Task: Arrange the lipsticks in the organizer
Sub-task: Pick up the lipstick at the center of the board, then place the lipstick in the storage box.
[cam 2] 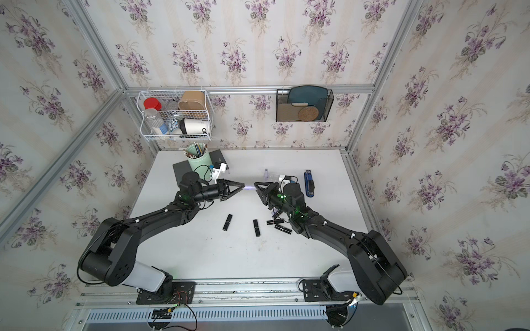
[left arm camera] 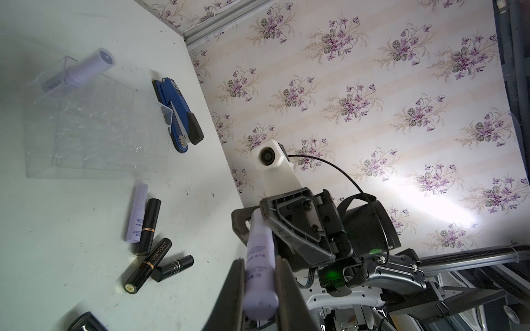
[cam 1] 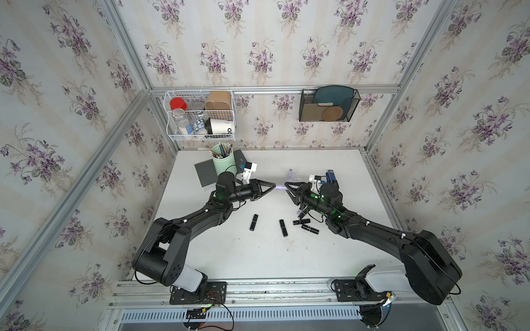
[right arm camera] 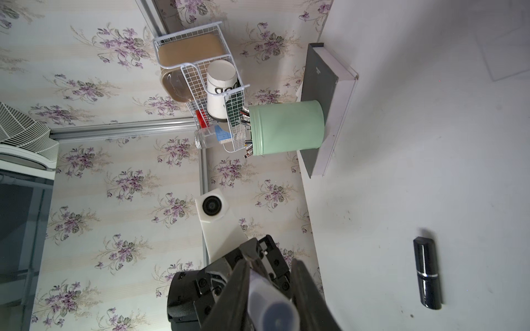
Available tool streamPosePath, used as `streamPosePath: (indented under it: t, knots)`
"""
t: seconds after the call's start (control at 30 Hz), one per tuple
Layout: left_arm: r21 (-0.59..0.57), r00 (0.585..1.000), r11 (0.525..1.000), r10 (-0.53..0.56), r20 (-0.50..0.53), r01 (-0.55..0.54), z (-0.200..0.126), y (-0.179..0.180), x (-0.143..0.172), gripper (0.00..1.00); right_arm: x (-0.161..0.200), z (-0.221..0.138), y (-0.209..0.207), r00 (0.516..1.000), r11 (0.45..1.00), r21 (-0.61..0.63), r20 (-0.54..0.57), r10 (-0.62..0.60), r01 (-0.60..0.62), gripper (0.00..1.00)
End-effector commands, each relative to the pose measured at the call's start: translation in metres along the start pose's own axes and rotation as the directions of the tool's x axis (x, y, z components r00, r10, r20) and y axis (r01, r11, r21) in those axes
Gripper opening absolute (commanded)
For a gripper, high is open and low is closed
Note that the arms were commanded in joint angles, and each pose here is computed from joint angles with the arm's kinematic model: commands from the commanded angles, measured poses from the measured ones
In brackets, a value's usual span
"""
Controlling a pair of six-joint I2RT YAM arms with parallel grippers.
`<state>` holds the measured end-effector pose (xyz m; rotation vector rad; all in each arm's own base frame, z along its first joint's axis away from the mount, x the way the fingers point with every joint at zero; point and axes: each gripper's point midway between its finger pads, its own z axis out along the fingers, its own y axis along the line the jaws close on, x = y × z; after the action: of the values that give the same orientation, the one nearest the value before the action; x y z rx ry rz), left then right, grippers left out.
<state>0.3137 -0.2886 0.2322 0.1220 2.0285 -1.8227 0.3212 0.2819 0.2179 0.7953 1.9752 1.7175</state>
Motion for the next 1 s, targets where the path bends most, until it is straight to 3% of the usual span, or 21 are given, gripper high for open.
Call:
streamPosePath:
  t: [0.0, 0.17, 0.2, 0.33, 0.4, 0.47, 0.57, 0.67, 0.77, 0.87, 0.97]
  knots:
    - [0.019, 0.997, 0.999, 0.05, 0.05, -0.051, 0.004, -0.006, -0.007, 0.0, -0.005, 0.0, 0.003, 0.998, 0.999, -0.015, 0.036, 0.053, -0.052, 0.24]
    - [0.022, 0.998, 0.999, 0.043, 0.049, -0.045, 0.012, -0.003, -0.001, 0.03, -0.007, 0.006, 0.007, 0.997, 0.998, -0.015, 0.047, 0.059, -0.059, 0.18]
    - [0.024, 0.998, 0.999, 0.041, 0.048, -0.043, 0.014, -0.003, -0.001, 0.08, -0.007, 0.007, 0.007, 0.997, 0.998, -0.015, 0.05, 0.058, -0.058, 0.17]
    - [0.008, 0.999, 1.0, 0.025, 0.048, -0.025, 0.011, -0.001, 0.0, 0.47, -0.011, 0.011, 0.006, 0.997, 0.999, -0.006, 0.062, 0.047, -0.047, 0.15]
    - [-0.015, 0.998, 1.0, 0.024, 0.058, -0.023, 0.004, 0.001, -0.003, 0.61, -0.016, 0.012, 0.003, 0.996, 1.0, 0.015, 0.081, 0.021, -0.022, 0.15]
    - [-0.053, 0.996, 0.999, 0.017, 0.088, -0.012, -0.01, 0.007, -0.01, 0.66, -0.027, 0.011, 0.0, 0.992, 0.998, 0.05, 0.124, -0.029, 0.023, 0.15]
    - [-0.189, 0.988, 0.982, 0.004, 0.154, 0.025, -0.042, 0.028, -0.023, 0.68, -0.055, 0.003, -0.004, 0.948, 0.967, 0.184, 0.231, -0.218, 0.178, 0.14]
    - [-0.434, 0.983, 0.901, 0.078, 0.163, 0.001, -0.075, 0.055, -0.019, 0.68, -0.093, -0.019, -0.005, 0.818, 0.854, 0.403, 0.331, -0.471, 0.328, 0.18]
    - [-0.603, 0.982, 0.797, 0.147, 0.121, -0.046, -0.101, 0.069, -0.008, 0.67, -0.13, -0.042, 0.005, 0.598, 0.63, 0.649, 0.321, -0.735, 0.426, 0.16]
    - [-0.631, 0.981, 0.775, 0.137, 0.137, -0.02, -0.11, 0.078, 0.001, 0.67, -0.149, -0.044, 0.013, 0.458, 0.454, 0.769, 0.238, -0.857, 0.45, 0.13]
    - [-0.61, 0.981, 0.792, 0.102, 0.163, 0.019, -0.108, 0.083, 0.004, 0.67, -0.159, -0.027, 0.013, 0.395, 0.345, 0.812, 0.156, -0.905, 0.471, 0.12]
